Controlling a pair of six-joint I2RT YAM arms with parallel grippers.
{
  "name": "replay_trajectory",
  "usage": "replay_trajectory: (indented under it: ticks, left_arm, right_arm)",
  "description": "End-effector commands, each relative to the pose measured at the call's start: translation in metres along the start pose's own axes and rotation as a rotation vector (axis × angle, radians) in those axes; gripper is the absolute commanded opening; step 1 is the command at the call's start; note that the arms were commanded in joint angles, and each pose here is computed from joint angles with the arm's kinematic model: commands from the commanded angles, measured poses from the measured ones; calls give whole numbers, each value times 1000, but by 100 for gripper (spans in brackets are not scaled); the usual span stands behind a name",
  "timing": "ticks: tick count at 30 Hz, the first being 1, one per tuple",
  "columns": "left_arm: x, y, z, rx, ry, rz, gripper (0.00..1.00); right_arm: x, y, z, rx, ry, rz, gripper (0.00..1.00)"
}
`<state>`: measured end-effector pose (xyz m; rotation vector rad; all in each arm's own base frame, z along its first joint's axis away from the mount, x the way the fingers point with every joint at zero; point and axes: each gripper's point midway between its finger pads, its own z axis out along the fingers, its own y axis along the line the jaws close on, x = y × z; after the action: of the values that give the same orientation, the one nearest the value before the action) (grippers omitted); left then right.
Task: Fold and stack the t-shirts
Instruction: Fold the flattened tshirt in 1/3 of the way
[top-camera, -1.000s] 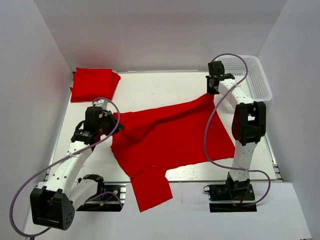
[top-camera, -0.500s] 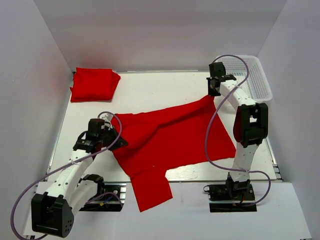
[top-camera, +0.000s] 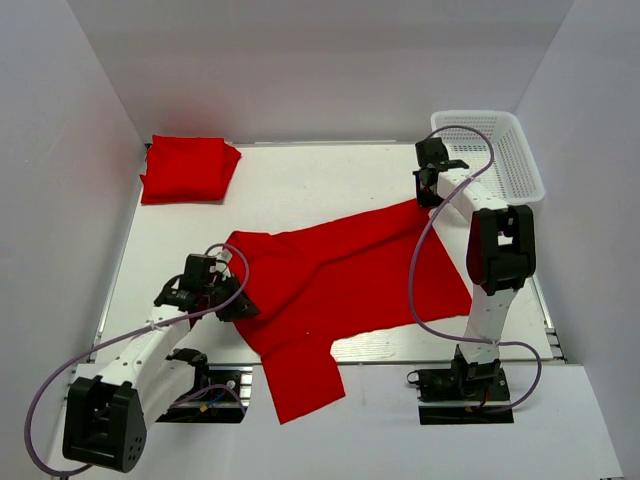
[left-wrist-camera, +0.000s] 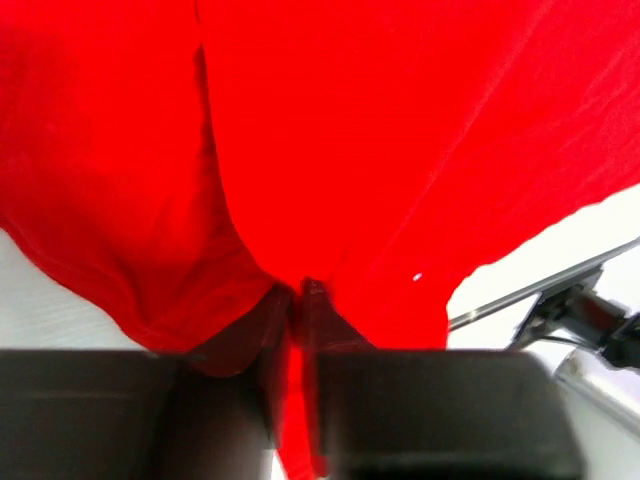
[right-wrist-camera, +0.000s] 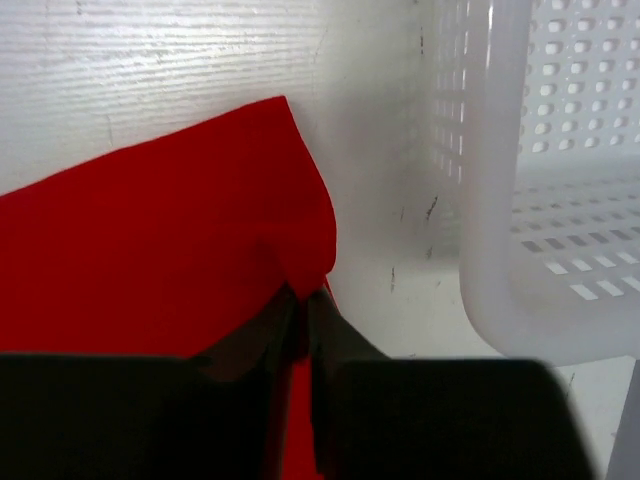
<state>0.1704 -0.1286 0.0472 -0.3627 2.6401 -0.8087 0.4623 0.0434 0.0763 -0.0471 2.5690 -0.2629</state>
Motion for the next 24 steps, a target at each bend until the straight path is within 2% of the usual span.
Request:
replay_trajectory:
  ticks: [1,3,4,6,7,8,10,15,16,17,20,24]
  left_arm:
    - [-5,-7,-3,15,-10,15,38]
    - [-12,-10,-7,2,-29,40,53]
    - [-16,-13,-9,8,-39,44,68]
    - [-25,-20,-13,5,-60,70,89]
    - [-27,-21,-14,1,-54,68,97]
    - [-32,-23,-17,-2,-73,82,100]
    - [-43,-31,-20,-4,-86,98,100]
    - [-84,-49,-24,-18,-166,140,100]
    - [-90,-52,-23,-14,-172,143,100]
    - [-103,-57,-18,-16,-192,148,100]
    - [-132,-72,-9,14,-238,167,100]
    - [-161,-75,21,-11,-218,166,100]
  right_arm:
    - [-11,-10,-12,31,-48,31,19]
    - [-9,-11,-11,34,-43,37,29]
    - [-9,-12,-11,34,-46,39,33]
    - [-12,-12,-14,34,-54,43,37]
    - [-14,-11,-16,32,-60,42,39]
    - [-14,-11,-16,28,-61,39,42]
    - [-20,-8,-21,12,-74,40,45]
    - [-30,2,-32,-44,-108,30,66]
    - [-32,3,-35,-66,-115,24,75]
    - [-36,10,-38,-103,-129,18,90]
    - [-37,34,-42,-220,-134,-10,90]
    - [-37,60,-40,-307,-129,-29,90]
